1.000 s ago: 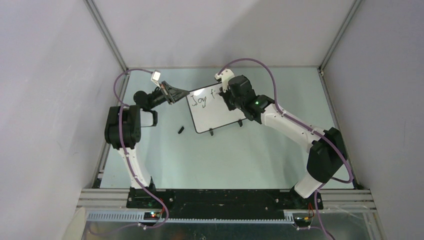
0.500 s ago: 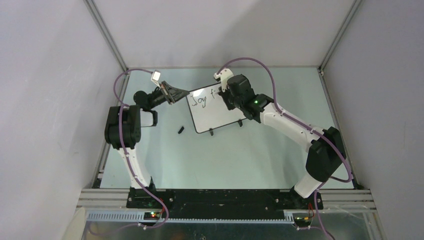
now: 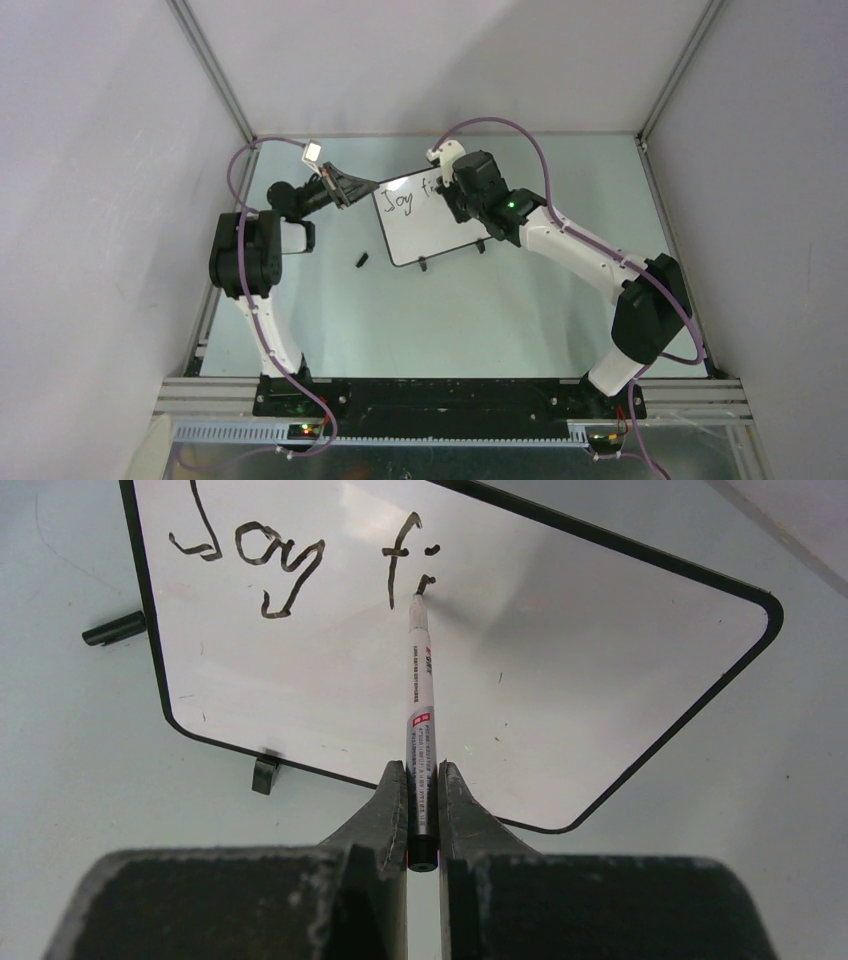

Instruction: Write a sentence on the whiteboard

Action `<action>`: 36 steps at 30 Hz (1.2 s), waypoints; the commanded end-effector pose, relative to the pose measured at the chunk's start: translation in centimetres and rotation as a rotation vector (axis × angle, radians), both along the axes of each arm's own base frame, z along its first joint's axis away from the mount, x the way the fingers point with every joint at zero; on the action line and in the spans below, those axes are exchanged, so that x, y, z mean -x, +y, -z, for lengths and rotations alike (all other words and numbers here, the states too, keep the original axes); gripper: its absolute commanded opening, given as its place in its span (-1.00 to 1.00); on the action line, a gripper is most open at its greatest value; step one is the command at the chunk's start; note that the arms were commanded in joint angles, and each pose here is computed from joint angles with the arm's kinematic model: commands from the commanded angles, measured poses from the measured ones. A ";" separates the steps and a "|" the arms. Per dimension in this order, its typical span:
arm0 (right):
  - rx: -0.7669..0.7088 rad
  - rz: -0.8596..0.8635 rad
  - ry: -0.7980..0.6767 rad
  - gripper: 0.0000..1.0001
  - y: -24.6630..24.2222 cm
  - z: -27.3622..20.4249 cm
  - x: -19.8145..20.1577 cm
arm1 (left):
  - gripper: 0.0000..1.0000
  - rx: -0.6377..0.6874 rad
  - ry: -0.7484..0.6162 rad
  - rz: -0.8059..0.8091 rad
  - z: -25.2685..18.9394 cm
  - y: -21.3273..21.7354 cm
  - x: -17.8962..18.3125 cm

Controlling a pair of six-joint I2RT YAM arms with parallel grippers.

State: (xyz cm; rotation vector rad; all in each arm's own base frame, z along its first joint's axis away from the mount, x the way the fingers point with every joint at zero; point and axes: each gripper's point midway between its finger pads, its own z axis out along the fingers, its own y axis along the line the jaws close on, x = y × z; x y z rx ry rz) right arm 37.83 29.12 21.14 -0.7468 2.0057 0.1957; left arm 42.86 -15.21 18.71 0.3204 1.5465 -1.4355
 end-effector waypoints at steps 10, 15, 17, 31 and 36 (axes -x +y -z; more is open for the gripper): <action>0.013 0.002 0.006 -1.00 -0.2 -0.8 0.3 | -1.00 -0.015 -0.107 0.025 -1.8 -0.3 0.6; 0.012 -0.005 0.007 -1.00 -0.2 -1.1 0.5 | -1.00 -0.016 -0.106 0.025 -1.7 -0.2 0.6; -0.007 -0.017 -0.006 -1.00 0.0 -1.9 0.6 | -1.00 -0.016 -0.107 0.025 -1.8 -0.2 0.6; -0.082 -0.028 -0.090 -1.00 -0.2 -5.1 1.1 | -1.00 -0.016 -0.109 0.024 -1.8 -0.2 0.6; -0.077 -0.006 -0.097 -1.00 -0.4 -4.9 0.5 | -1.00 -0.016 -0.109 0.024 -1.8 -0.2 0.6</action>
